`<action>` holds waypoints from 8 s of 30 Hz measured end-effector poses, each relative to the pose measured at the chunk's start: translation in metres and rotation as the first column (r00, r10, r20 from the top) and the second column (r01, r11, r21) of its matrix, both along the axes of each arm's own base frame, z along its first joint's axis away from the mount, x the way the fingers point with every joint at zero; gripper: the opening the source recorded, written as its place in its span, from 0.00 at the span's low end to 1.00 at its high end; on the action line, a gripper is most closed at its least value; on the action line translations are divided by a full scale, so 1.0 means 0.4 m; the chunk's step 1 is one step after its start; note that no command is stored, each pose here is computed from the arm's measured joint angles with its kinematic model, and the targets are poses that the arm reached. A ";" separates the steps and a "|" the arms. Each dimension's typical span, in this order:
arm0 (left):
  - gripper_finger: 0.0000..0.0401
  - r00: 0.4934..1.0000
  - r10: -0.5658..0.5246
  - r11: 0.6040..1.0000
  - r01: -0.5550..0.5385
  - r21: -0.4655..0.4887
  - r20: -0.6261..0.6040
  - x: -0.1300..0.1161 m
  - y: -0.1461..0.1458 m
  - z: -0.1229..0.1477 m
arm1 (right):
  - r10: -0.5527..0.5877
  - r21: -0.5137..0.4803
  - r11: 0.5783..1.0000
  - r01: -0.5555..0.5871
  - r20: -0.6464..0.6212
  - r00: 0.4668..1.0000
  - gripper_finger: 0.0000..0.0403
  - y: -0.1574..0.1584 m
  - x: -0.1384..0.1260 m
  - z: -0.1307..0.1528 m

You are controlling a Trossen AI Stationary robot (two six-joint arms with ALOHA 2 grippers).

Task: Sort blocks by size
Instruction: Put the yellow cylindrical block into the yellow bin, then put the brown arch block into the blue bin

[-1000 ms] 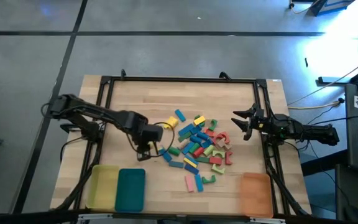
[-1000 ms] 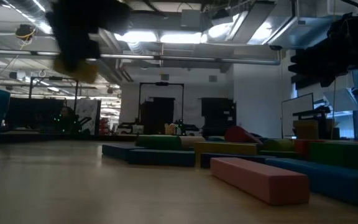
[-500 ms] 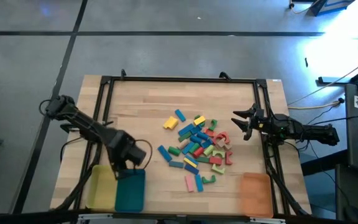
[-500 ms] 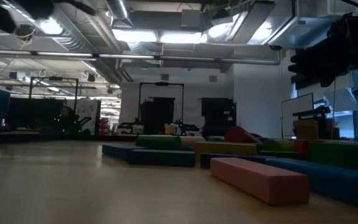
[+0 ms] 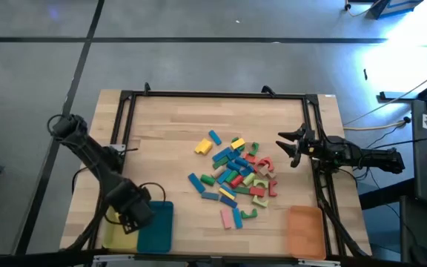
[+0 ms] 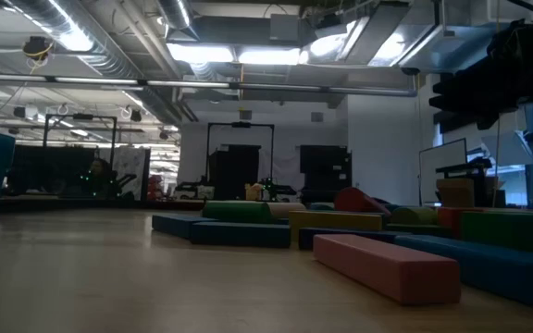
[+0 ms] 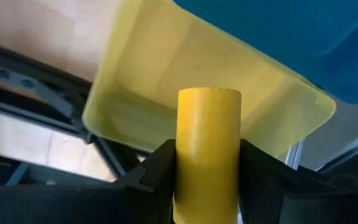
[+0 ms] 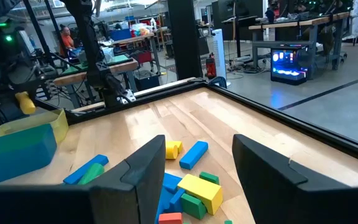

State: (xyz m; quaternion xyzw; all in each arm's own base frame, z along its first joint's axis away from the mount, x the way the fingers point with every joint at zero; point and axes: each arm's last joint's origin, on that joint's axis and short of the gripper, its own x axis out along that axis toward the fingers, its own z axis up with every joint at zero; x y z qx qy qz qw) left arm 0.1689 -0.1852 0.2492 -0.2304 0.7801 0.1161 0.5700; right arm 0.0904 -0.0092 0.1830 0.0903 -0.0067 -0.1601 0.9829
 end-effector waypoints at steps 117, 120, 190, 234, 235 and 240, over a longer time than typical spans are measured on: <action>0.44 -0.024 -0.927 0.374 -0.019 0.927 0.374 0.785 0.249 -0.263 | 0.001 0.000 1.000 -0.001 0.000 1.000 0.47 0.000 0.000 0.000; 0.44 -0.004 -0.868 0.495 -0.078 0.865 0.496 0.810 0.253 -0.252 | 0.000 0.000 1.000 0.000 0.000 1.000 0.47 0.000 0.000 0.000; 0.63 0.118 -0.374 0.839 -0.381 0.389 0.920 0.867 0.315 -0.362 | 0.000 0.000 1.000 0.000 0.023 1.000 0.47 0.000 0.000 0.005; 0.55 0.104 -0.356 0.839 -0.403 0.367 0.929 0.875 0.331 -0.392 | 0.000 0.000 1.000 0.000 0.022 1.000 0.47 0.000 0.000 0.005; 0.52 0.104 -0.356 0.839 -0.403 0.366 0.929 0.875 0.331 -0.392 | 0.000 0.000 1.000 0.000 0.022 1.000 0.47 0.000 0.000 0.005; 0.39 0.103 -0.356 0.839 -0.403 0.366 0.929 0.875 0.331 -0.391 | 0.000 0.000 1.000 0.000 0.022 1.000 0.47 0.000 0.000 0.005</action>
